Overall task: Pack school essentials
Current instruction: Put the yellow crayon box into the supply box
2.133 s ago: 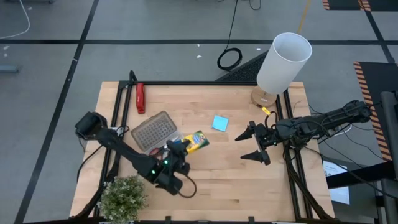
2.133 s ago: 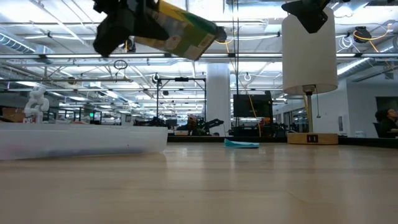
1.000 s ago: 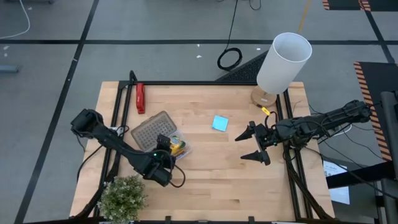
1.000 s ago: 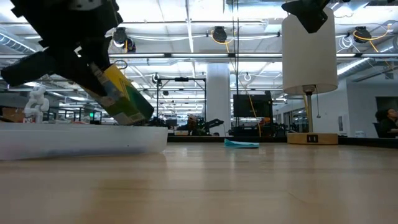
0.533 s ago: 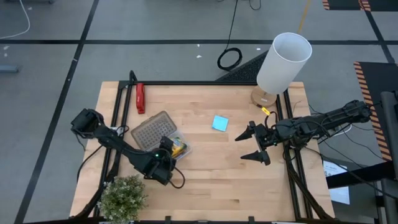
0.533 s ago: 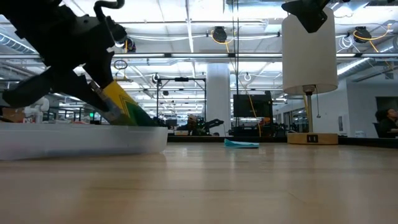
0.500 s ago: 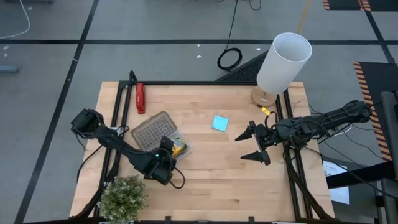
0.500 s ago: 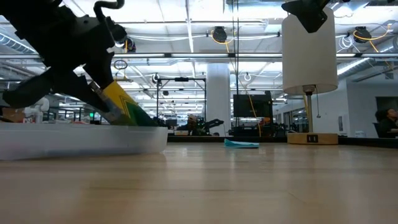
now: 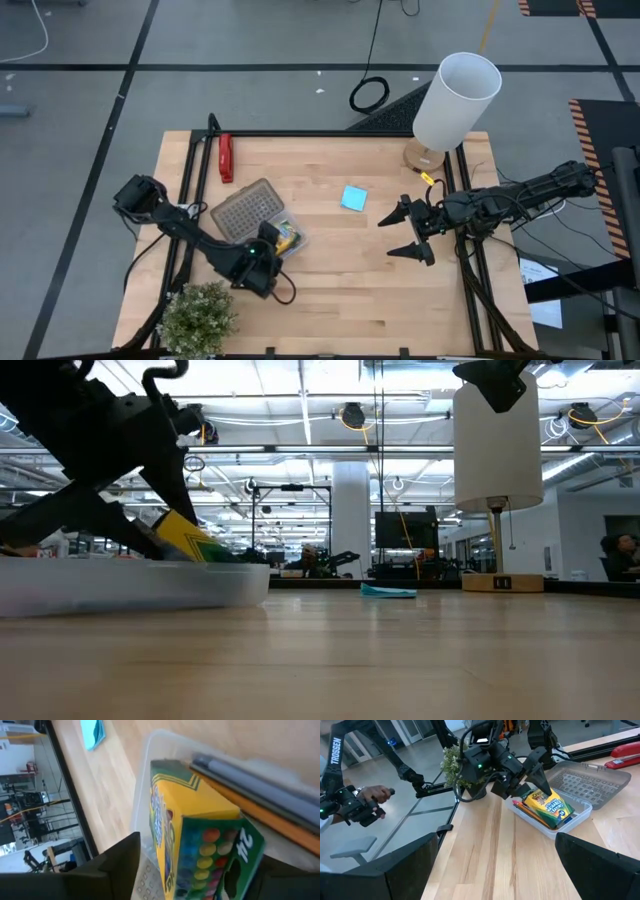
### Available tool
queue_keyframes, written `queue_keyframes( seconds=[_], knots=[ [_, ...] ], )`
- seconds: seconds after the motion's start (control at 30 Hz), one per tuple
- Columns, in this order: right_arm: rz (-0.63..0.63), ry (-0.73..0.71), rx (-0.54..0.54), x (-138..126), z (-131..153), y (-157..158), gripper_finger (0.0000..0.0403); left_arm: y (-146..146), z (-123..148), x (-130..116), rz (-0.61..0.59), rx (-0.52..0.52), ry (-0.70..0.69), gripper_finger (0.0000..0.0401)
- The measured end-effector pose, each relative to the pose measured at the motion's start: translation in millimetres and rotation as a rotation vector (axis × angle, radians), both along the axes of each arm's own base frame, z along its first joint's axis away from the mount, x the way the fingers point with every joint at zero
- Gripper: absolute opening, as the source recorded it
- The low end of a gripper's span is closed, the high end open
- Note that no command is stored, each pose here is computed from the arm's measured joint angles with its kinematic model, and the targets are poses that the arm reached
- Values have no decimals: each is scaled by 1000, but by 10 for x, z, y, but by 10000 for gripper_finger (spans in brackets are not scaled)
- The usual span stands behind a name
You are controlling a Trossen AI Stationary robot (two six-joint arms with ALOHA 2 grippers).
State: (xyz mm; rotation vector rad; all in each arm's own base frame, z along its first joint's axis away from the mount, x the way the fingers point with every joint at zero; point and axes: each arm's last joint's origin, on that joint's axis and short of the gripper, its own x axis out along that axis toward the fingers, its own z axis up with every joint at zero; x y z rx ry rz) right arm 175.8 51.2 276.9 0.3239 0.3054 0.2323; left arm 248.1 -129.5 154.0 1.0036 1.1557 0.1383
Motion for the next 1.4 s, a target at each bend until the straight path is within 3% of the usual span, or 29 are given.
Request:
queue_keyframes(
  seconds=[0.53,0.9,1.4],
  knots=[
    [3,-3,-12,0,0,0,398,-169,73,-2,17,-151,-28,255],
    [3,5,-15,-3,-9,-1,398,-262,320,102,89,-275,-60,255],
    [6,1,-38,-1,-13,-1,398,-297,557,157,147,-292,-94,255]
  ],
)
